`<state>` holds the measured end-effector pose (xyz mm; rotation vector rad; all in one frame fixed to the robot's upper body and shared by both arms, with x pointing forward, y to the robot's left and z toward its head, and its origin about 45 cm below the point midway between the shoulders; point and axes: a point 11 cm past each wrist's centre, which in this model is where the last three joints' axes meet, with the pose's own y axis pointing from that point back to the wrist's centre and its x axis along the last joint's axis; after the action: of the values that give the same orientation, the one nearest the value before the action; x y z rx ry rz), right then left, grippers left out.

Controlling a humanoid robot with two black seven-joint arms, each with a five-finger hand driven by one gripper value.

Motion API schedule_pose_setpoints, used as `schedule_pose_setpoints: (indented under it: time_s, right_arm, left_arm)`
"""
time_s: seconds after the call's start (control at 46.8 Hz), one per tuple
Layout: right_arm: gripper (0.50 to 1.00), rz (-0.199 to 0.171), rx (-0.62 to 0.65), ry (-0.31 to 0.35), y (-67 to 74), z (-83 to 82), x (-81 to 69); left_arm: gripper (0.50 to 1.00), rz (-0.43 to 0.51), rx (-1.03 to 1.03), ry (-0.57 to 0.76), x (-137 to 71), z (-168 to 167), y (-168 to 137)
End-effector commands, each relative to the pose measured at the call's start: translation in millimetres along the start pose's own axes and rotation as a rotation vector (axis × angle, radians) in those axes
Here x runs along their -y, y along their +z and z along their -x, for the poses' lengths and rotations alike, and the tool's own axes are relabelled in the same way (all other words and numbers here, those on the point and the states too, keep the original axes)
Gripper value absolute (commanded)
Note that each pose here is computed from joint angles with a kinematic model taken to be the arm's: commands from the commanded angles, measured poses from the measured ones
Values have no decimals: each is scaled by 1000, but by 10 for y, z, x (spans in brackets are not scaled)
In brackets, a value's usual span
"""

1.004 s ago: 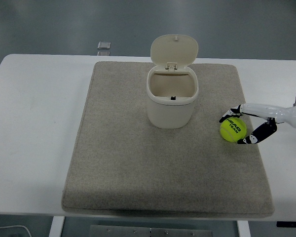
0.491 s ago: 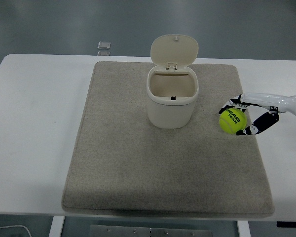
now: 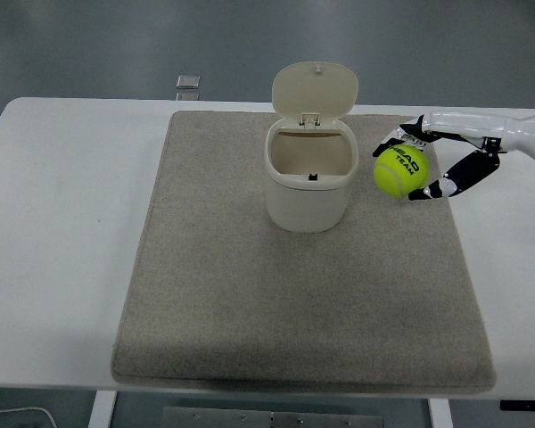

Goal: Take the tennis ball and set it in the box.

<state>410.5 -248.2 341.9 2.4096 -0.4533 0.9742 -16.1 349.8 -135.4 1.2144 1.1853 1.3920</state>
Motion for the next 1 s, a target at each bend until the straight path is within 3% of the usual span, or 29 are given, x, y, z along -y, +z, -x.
schedule_pose_setpoints:
  time_s: [0.0,0.192,0.321,0.449,0.62,0.705,0.855,0.897,0.983]
  right_arm:
    - [500,-40,-13,-7,-132,-41,110]
    - [500,-122,-18,-23,-371,-29,404]
    - [500,-141,-38,-20,-484,-88,518]
    - [500,-123,-48,7,-476,-155,620]
    - [500,-132,-48,-7,-485,-69,759]
    - [500,-107,-41,22,-417,-111,758]
    - [500,-98,-36,31,-379,-118,751]
    - [559,-91,-35,33,-352,-119,744]
    - [613,-78,-27,39,-298,-118,731]
  left_arm:
    - [990,0,0,0,0,0,0]
    - [992,0,0,0,0,0,0]
    - [992,0,0,0,0,0,0]
    - [992,0,0,0,0,0,0]
    - [992,0,0,0,0,0,0]
    - [992,0,0,0,0,0,0]
    - [992,2,0,0,0,1,9]
    - [992,2,0,0,0,1,9]
    - [992,0,0,0,0,0,0]
